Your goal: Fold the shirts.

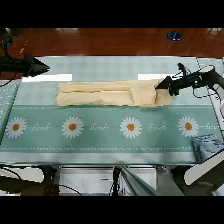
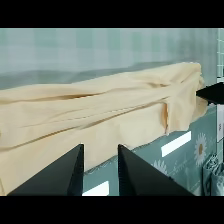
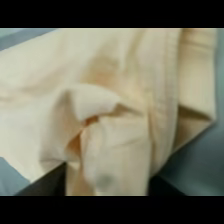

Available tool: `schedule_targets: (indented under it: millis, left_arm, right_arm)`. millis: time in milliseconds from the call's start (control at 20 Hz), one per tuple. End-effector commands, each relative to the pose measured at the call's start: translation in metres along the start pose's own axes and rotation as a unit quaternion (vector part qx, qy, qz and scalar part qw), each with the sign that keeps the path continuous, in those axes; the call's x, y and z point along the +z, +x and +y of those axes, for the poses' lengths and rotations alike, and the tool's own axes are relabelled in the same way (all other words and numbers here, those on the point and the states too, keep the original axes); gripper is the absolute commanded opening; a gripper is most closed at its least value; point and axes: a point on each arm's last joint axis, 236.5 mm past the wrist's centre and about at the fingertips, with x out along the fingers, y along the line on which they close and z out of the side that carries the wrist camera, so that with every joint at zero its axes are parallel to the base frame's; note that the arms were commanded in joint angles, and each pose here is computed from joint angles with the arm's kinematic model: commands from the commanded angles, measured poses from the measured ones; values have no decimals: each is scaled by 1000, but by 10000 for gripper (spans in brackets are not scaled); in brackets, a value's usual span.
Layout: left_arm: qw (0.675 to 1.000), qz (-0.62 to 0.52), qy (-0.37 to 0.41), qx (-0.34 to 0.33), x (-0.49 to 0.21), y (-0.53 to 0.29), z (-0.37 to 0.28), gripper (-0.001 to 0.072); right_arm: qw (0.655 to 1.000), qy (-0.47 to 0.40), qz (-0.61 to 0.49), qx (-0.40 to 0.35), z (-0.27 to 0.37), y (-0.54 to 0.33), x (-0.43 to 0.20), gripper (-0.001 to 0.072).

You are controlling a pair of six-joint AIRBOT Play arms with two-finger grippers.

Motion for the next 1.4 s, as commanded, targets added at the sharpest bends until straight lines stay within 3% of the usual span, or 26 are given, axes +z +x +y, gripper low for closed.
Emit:
schedule_targets:
  millis: [0,200,250,550,950,1350]
  left_arm:
    - [1000,8,4,-4,-3,4,-5,286]
    - [1000,21,-3,-23,-8,12,-20,224]
    - [999,26,-4,-38,-10,19,-33,38]
    - [993,74,46,-84,-39,101,-122,28]
    - [983,124,80,-107,-135,228,-242,28]
    - [976,198,35,-79,-248,324,-255,27]
  right_arm:
    - [1000,-17,7,-6,17,26,-1,33]
    - [997,-77,-27,-1,61,-17,0,29]
    - [995,-95,-40,-10,74,-36,-3,29]
    - [980,-143,-99,-95,115,-129,-36,29]
    - [977,-157,-88,-118,130,-160,-75,29]
    - [971,-174,-99,-131,141,-181,-93,29]
